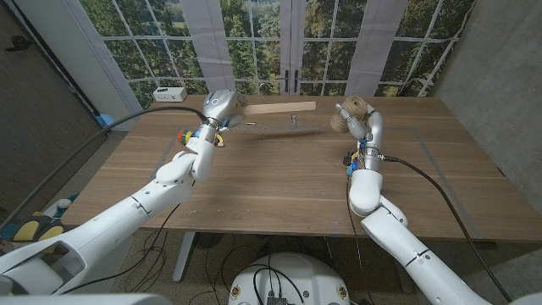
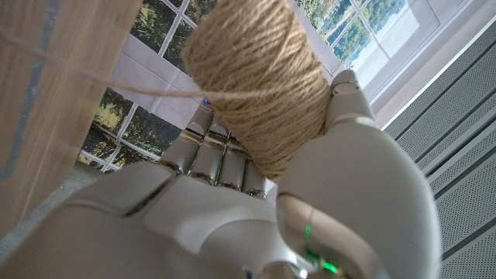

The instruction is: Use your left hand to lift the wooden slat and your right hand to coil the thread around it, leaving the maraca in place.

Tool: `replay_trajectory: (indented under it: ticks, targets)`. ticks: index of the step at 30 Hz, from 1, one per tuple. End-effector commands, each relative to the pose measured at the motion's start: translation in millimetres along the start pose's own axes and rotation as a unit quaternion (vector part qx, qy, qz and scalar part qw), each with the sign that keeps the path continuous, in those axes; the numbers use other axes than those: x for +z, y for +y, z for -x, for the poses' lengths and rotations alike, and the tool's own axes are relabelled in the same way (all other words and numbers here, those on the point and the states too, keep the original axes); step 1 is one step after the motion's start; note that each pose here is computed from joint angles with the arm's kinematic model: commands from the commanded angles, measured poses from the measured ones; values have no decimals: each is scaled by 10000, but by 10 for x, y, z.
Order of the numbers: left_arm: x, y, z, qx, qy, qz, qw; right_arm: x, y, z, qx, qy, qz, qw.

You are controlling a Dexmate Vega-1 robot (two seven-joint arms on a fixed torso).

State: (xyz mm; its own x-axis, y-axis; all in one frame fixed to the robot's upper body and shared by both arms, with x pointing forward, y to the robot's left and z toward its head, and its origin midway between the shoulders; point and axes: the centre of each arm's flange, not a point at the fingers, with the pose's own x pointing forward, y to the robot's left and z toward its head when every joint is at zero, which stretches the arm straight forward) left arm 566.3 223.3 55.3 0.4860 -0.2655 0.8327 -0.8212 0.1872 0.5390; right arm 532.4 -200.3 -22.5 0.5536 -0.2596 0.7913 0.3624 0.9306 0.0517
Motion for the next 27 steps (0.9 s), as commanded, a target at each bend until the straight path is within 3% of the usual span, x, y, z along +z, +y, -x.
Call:
replay_trajectory:
  ticks: [1,27]
  targets:
    - [-26,73,21,146,-43,56,9999,149,258,-430,170,-250,-227,9993]
    - [-94,207,37,338,-199,564,9976,404,524,-1234,383,-455,387,9975]
